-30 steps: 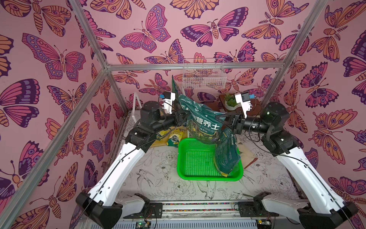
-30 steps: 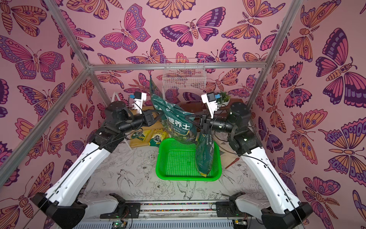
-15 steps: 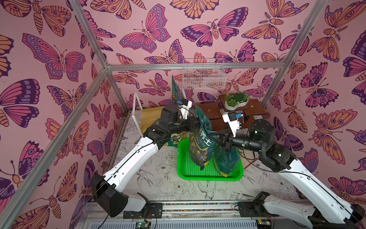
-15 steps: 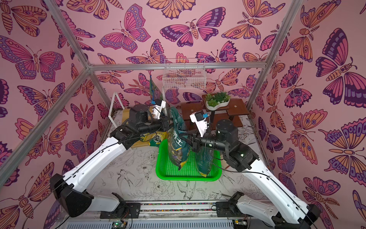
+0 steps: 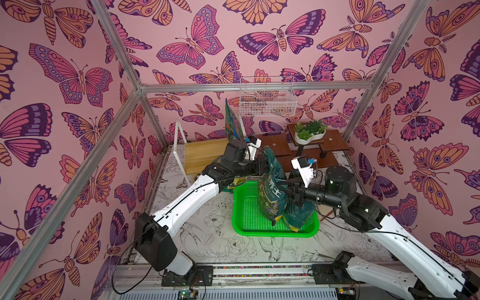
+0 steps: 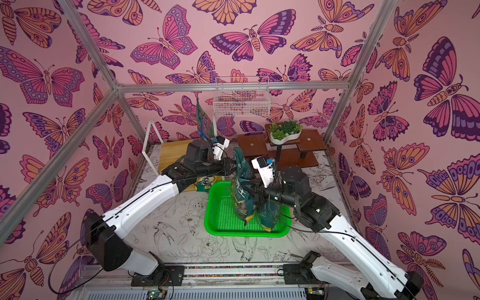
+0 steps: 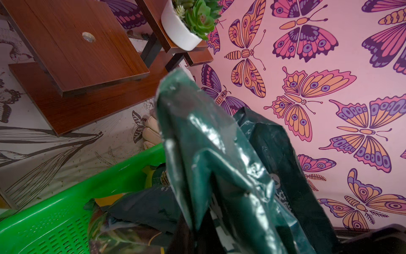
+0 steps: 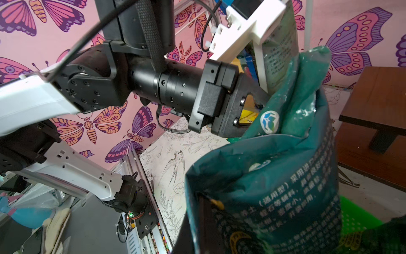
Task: Take down the fertilizer bag from the shelf
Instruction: Place the fertilizer bag in the storage box.
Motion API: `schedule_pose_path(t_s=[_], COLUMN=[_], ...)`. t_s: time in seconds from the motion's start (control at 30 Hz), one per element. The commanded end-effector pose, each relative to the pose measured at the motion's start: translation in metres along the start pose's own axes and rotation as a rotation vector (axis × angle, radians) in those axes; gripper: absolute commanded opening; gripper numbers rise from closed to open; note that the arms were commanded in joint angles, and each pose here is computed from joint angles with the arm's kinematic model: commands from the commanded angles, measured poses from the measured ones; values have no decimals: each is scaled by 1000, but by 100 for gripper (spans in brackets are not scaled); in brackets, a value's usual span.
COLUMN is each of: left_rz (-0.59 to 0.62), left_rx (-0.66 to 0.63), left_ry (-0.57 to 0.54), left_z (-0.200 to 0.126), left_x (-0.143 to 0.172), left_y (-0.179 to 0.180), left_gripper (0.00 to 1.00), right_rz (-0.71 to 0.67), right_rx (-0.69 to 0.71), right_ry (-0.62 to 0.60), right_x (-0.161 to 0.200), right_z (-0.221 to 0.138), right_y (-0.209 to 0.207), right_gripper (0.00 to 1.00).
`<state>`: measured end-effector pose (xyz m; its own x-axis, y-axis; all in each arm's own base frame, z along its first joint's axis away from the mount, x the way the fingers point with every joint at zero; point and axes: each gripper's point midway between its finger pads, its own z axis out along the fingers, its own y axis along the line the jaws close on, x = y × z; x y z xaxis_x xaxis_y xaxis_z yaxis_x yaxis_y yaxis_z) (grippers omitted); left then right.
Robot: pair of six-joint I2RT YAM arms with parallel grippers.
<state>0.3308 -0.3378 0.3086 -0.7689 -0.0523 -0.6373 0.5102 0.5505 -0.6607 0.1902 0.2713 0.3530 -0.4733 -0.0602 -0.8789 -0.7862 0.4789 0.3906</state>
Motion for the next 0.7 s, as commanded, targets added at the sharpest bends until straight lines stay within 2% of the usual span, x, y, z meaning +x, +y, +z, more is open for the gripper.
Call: schedule_pose_path(t_s=[0.0,0.3,0.53,0.57,0.6,0.67], left_rz=[43,43,47,50,54,66], left_rx=[73,94,45,35,25,4], left_ry=[-80,6,19,18,17,9], left_z=[7,34,36,34,32,27], left_x=[-21,3,17,19,19,18], left_y=[-15,-14,1,3,4,5], left_gripper=[0,0,0,5,17,51], right_rz=[-21,-64,-26,-24,-23,-26], right_rx=[-69,63,69,70,71,78], right_ry=[-45,56,130,138,144,151], right_x=[-8,20,49,52,54,56], right_z=[-12,-6,10,12,14,16], right_y=[20,-8,-21,-23,-24,-26], right_gripper=[0,0,0,0,0,0])
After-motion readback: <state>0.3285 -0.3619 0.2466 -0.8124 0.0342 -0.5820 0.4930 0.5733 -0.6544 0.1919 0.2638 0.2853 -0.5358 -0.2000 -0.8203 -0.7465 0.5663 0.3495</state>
